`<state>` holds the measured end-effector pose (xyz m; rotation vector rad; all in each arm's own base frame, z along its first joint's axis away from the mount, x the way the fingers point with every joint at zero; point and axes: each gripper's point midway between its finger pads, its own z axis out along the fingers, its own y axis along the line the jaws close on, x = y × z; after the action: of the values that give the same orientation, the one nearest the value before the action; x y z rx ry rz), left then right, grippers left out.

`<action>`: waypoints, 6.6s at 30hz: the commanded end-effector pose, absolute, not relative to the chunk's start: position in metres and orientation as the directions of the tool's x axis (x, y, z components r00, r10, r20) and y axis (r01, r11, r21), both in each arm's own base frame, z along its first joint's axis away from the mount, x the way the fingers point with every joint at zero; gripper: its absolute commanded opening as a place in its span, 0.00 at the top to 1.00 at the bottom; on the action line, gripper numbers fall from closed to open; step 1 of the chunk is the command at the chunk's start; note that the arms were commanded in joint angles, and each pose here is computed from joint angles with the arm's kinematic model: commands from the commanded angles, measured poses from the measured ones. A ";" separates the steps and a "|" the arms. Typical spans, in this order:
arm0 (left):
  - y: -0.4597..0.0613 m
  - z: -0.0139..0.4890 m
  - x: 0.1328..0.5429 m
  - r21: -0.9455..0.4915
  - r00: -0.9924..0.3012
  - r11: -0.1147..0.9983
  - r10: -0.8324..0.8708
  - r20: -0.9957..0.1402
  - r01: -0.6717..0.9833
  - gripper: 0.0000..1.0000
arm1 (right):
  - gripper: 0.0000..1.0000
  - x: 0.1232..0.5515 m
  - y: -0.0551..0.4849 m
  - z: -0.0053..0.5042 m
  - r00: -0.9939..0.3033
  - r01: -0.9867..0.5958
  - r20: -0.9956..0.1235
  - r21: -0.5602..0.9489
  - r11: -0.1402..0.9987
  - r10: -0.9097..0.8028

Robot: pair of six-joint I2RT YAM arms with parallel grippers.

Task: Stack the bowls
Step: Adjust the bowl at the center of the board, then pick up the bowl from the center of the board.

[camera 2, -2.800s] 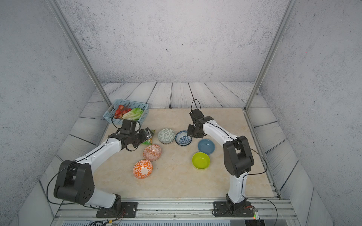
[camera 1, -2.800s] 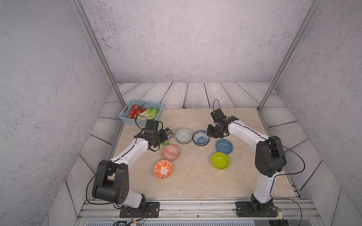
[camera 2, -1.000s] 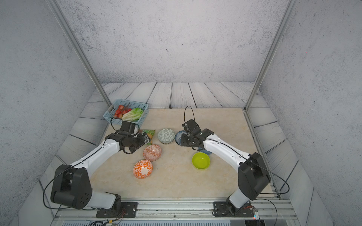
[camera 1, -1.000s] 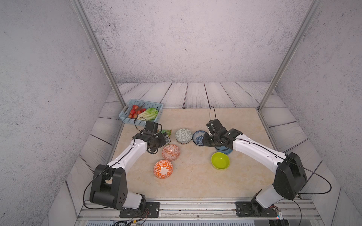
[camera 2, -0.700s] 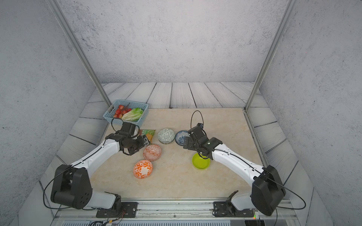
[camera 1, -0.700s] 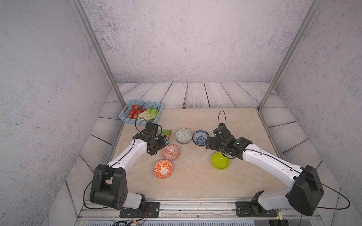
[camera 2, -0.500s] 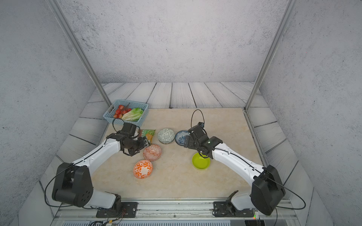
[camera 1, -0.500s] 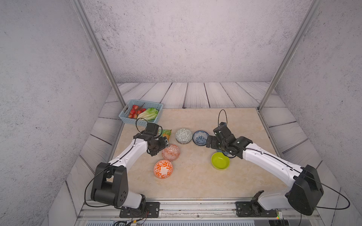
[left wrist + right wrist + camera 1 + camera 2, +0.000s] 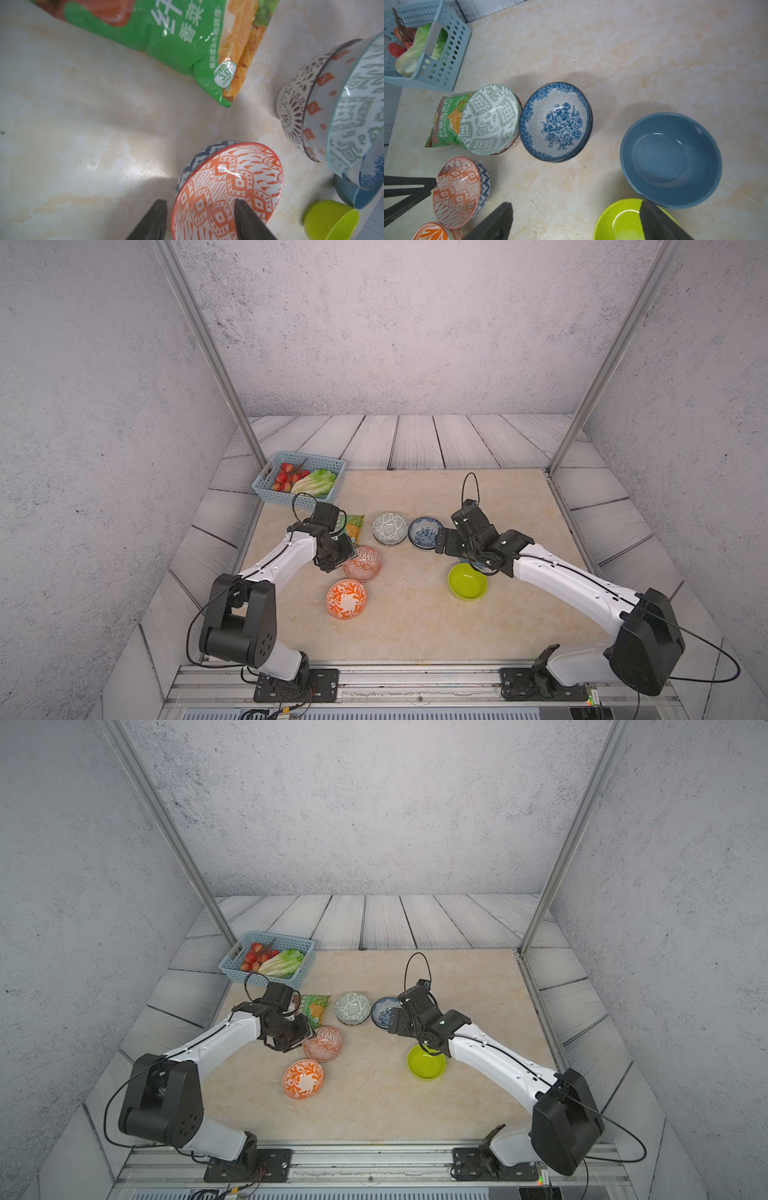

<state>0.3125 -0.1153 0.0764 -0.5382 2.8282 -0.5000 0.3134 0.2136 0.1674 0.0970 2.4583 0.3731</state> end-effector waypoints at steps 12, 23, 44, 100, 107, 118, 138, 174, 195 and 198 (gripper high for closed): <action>-0.117 0.070 0.310 -0.351 -0.916 0.885 -0.374 -0.146 -0.306 0.57 | 0.04 0.308 0.214 0.163 -0.798 -0.040 -0.585 0.291 0.956 0.145; -0.115 0.062 0.301 -0.319 -0.919 0.890 -0.377 -0.114 -0.325 0.69 | 0.05 0.308 0.215 0.164 -0.799 -0.050 -0.586 0.288 0.956 0.135; -0.147 0.072 0.301 -0.352 -0.960 0.920 -0.238 -0.149 -0.173 1.00 | 0.06 0.309 0.213 0.168 -0.789 -0.054 -0.600 0.284 0.957 0.134; -0.174 0.080 0.294 -0.372 -0.979 0.927 -0.123 -0.160 -0.055 0.51 | 0.06 0.310 0.213 0.167 -0.787 -0.058 -0.604 0.278 0.959 0.127; -0.146 0.103 0.284 -0.319 -0.959 0.941 -0.188 -0.213 -0.114 0.27 | 0.06 0.309 0.213 0.169 -0.784 -0.061 -0.608 0.278 0.959 0.126; -0.058 0.121 0.222 -0.169 -0.873 0.909 -0.413 -0.258 -0.380 0.18 | 0.06 0.308 0.215 0.170 -0.784 -0.072 -0.607 0.291 0.954 0.126; -0.076 0.070 0.185 -0.283 -0.880 0.861 -0.464 -0.096 -0.423 0.58 | 0.06 0.311 0.216 0.169 -0.783 -0.069 -0.609 0.288 0.955 0.127; -0.086 0.082 0.184 -0.328 -0.893 0.861 -0.440 -0.097 -0.389 1.00 | 0.06 0.311 0.212 0.173 -0.771 -0.064 -0.623 0.281 0.958 0.131; -0.124 0.180 0.235 -0.548 -0.886 0.793 -0.424 -0.185 -0.265 1.00 | 0.01 0.311 0.185 0.192 -0.683 0.024 -0.695 0.284 0.959 0.223; -0.135 0.185 0.247 -0.565 -0.893 0.787 -0.412 -0.182 -0.248 1.00 | 0.01 0.311 0.184 0.192 -0.679 0.023 -0.699 0.282 0.959 0.222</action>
<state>0.2304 -0.1162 0.1644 -0.5658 2.7412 -0.6700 0.3117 0.1896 0.1878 0.1607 2.3288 0.3379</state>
